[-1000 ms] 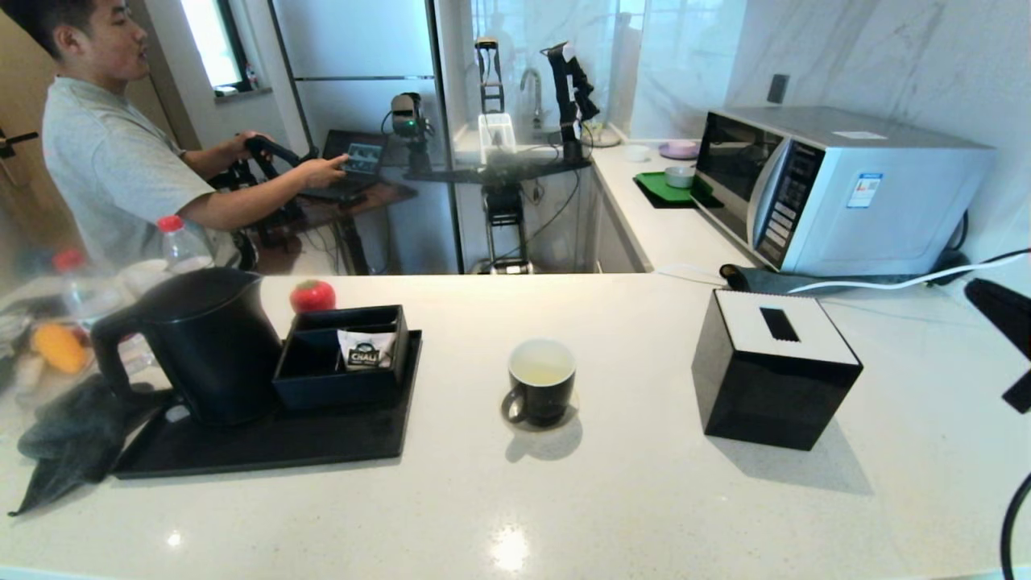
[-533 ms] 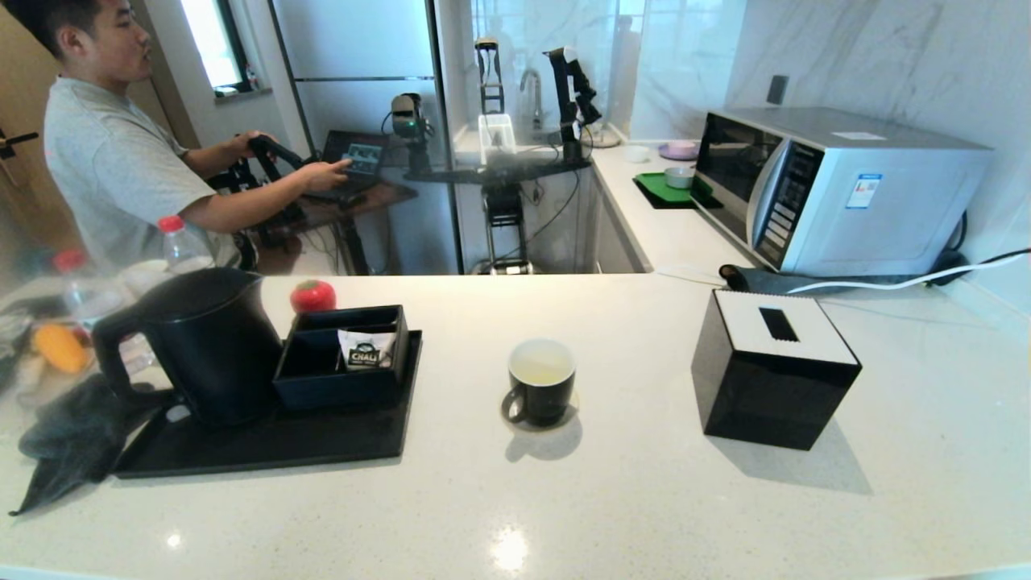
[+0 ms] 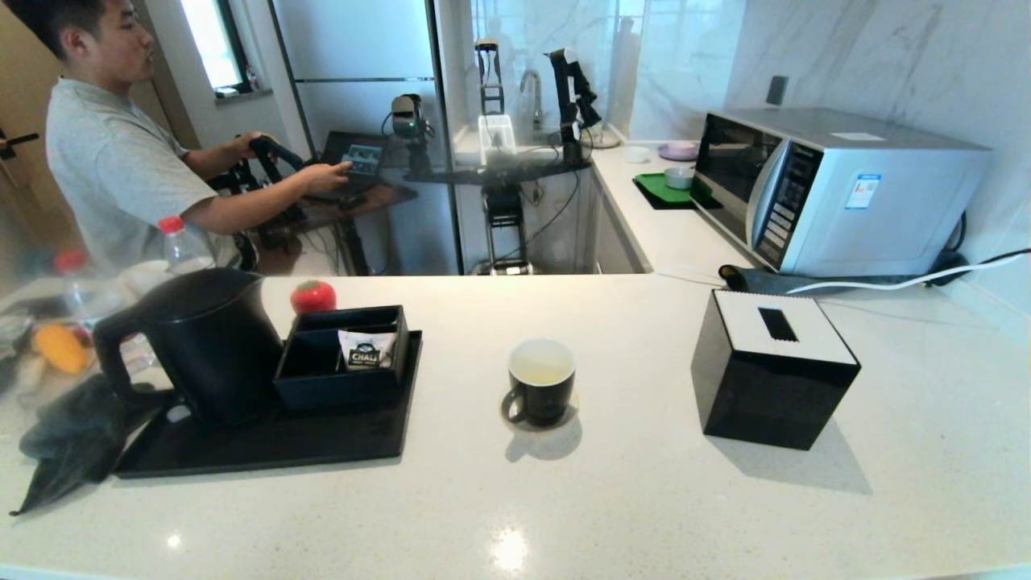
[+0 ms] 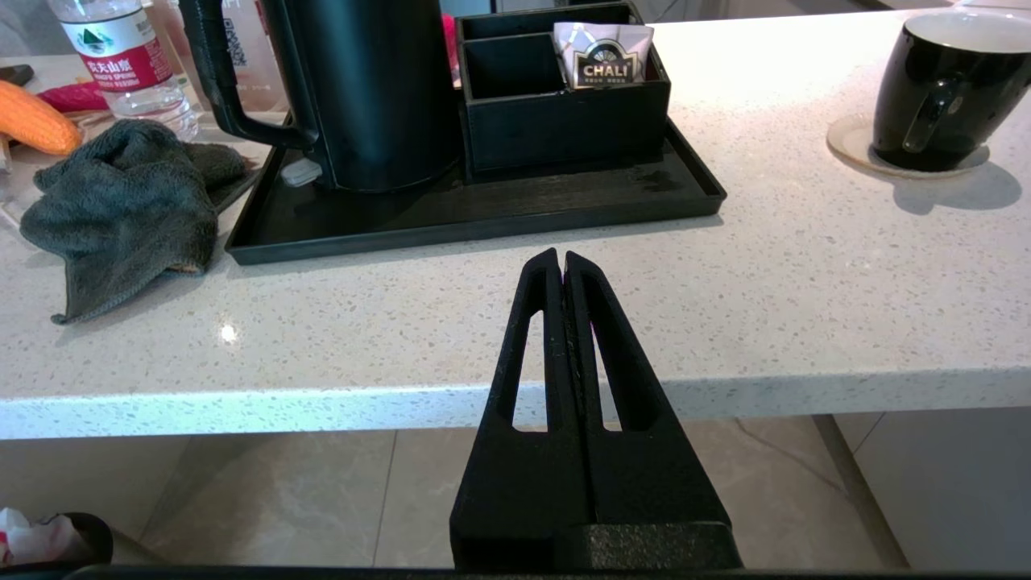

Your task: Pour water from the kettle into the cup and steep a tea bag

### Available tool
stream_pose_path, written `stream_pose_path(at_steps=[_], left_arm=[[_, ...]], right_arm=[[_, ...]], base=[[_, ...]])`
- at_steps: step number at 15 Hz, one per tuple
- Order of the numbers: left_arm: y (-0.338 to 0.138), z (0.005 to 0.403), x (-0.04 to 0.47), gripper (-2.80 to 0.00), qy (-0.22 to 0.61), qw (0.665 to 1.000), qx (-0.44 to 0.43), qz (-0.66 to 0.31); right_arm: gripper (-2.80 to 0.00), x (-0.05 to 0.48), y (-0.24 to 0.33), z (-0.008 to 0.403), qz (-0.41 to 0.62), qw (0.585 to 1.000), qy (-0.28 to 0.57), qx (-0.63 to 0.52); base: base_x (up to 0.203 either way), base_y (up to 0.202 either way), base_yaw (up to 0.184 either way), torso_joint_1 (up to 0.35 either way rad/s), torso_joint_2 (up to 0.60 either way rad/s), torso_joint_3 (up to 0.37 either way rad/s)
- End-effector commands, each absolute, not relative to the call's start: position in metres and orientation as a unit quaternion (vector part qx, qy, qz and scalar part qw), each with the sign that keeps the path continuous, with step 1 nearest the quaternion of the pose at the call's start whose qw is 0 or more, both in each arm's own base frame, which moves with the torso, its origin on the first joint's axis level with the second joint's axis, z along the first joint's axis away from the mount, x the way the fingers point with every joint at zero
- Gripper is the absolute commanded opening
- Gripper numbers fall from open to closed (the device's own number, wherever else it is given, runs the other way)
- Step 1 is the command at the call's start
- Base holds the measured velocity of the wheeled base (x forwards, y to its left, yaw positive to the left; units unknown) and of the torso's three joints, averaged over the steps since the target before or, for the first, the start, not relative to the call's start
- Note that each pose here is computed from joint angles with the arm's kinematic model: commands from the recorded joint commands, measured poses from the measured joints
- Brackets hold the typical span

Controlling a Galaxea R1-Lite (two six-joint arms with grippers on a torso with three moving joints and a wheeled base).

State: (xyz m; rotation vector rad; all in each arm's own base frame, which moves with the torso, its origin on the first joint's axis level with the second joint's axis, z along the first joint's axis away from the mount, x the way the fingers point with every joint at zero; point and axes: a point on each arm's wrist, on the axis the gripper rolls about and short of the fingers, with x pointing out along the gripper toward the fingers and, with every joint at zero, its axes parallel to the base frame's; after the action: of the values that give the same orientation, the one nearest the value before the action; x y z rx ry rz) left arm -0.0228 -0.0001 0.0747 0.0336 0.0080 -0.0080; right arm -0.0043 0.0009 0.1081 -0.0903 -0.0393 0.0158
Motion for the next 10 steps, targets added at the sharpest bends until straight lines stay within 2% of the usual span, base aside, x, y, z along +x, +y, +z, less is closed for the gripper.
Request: stream_pose_path(at_steps=[1, 3, 10], left_arm=[[0.0, 0.075, -0.023, -2.8, 0.004, 1.0, 0.017, -0.004], [0.0, 0.075, -0.023, -2.8, 0.004, 1.0, 0.017, -0.004], [0.0, 0.075, -0.023, -2.8, 0.004, 1.0, 0.017, -0.004]], right_arm=[[-2.8, -0.019, 0.001, 0.089, 0.012, 0.998, -0.036, -0.049], [-2.8, -0.023, 0.001, 0.073, 0.013, 0.998, 0.011, -0.053], [-2.8, -0.023, 0.001, 0.075, 0.012, 0.999, 0.0, -0.038]], base=[[0.0, 0.0, 0.0, 0.0, 0.0, 0.0], [0.0, 0.0, 0.0, 0.0, 0.0, 0.0], [0.0, 0.0, 0.0, 0.0, 0.0, 0.0]])
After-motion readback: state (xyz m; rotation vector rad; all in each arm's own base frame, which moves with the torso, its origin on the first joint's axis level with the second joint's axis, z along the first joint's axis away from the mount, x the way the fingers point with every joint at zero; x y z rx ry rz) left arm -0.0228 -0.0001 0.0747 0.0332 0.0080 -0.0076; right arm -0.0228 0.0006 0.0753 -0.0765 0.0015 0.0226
